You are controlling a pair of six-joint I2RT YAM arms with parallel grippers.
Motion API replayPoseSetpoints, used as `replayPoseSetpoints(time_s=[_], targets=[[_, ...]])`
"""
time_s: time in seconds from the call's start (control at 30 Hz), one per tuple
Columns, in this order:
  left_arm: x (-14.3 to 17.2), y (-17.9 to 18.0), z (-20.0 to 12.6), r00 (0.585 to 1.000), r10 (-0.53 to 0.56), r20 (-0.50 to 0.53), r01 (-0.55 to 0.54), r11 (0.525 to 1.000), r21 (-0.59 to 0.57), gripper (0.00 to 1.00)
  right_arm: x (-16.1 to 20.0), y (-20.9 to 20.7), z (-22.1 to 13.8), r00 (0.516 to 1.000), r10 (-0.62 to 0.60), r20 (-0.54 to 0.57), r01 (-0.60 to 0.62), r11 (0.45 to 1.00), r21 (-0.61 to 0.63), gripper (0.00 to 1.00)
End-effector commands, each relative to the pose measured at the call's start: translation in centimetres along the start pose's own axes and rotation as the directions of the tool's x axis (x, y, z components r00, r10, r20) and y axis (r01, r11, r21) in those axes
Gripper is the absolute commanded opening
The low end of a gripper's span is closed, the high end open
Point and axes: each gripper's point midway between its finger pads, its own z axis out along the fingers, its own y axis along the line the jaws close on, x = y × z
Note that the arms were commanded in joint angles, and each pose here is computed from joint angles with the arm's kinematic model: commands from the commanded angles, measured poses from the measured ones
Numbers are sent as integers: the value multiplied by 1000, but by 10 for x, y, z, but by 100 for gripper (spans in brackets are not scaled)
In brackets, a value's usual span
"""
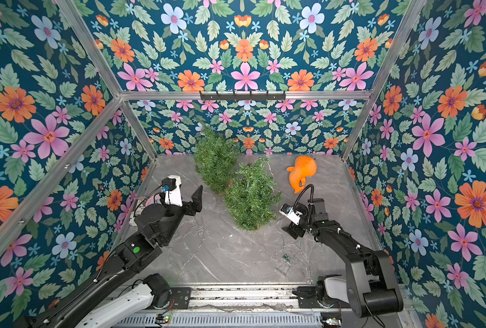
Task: Wrap string light around the christmas tree
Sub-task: Wrap the light string around the Christmas tree.
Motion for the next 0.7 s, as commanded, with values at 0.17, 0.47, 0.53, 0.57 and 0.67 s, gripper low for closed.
replayPoseSetpoints(time_s=[0.17, 0.47, 0.53, 0.57, 0.67], targets=[[-1, -2, 0, 1000, -17, 6, 16, 1000, 15, 83, -8, -20, 20, 990, -139, 20, 139, 990, -26, 83], [0, -1, 1, 999, -35, 3, 35, 999, 26, 83, -19, -10, 24, 984, -164, 62, 172, 975, -142, 72], [-1, 0, 1, 999, -48, 6, 48, 998, 29, 83, -17, -5, 21, 985, -165, 55, 172, 969, -176, 67], [-1, 0, 1, 998, -56, 8, 56, 998, 31, 83, -16, 0, 19, 985, -165, 49, 172, 964, -202, 64], [0, 1, 1, 998, -60, 6, 59, 998, 32, 83, -10, 6, 18, 983, -182, 20, 181, 953, -244, 60]])
